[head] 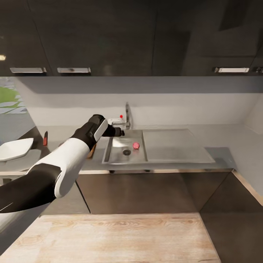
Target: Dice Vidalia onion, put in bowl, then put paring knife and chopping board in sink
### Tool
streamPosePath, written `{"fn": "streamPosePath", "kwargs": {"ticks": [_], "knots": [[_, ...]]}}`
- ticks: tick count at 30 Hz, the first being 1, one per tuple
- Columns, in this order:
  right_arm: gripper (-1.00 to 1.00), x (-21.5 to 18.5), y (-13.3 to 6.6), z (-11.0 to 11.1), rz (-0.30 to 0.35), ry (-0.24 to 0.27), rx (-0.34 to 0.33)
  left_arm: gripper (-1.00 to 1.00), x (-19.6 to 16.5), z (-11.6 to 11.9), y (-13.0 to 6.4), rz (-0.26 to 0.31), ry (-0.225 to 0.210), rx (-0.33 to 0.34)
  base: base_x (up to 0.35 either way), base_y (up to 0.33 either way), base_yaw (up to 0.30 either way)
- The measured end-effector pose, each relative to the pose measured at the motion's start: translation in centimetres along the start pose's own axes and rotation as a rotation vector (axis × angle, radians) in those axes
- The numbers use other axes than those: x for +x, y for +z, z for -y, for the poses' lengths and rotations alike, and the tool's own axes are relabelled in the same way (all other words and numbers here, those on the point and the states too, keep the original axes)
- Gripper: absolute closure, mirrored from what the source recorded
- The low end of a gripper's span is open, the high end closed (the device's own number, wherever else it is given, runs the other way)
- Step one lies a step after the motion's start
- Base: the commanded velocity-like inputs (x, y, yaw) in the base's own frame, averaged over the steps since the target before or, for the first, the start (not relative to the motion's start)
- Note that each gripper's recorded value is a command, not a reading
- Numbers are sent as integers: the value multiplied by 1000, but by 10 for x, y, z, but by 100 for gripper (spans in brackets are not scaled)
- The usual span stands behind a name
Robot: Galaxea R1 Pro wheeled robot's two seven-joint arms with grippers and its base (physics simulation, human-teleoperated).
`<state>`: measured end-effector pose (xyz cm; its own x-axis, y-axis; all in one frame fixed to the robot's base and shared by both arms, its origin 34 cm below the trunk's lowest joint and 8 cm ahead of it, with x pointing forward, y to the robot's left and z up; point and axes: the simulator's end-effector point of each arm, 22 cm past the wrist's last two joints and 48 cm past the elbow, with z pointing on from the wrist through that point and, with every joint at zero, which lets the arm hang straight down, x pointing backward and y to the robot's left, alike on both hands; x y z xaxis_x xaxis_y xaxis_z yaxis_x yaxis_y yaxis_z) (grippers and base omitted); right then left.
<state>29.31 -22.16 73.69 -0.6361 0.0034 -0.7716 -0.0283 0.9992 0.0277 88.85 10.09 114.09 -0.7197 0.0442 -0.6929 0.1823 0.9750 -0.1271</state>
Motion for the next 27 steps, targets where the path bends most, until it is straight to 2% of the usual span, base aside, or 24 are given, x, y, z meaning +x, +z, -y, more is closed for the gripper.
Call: {"fn": "streamPosePath", "kwargs": {"ticks": [5,11,14,18,22,27], "knots": [[-100,0,0,0,0,0,0,-100,4,-4,2,-7,1,-13,213,-237,0],[-100,1,0,0,-3,0,1,-100,33,-28,16,-53,-3,-108,201,-244,0],[-100,2,0,0,-6,0,1,-100,41,-35,20,-66,-4,-132,196,-245,0],[-100,4,-1,0,-12,1,0,-100,49,-38,26,-71,-8,-143,185,-246,0],[-100,5,-1,0,-17,1,0,-100,51,-40,33,-47,-14,-147,168,-232,0],[-100,8,-2,0,-25,1,1,-100,62,-43,42,-54,-19,-149,150,-180,0]]}}
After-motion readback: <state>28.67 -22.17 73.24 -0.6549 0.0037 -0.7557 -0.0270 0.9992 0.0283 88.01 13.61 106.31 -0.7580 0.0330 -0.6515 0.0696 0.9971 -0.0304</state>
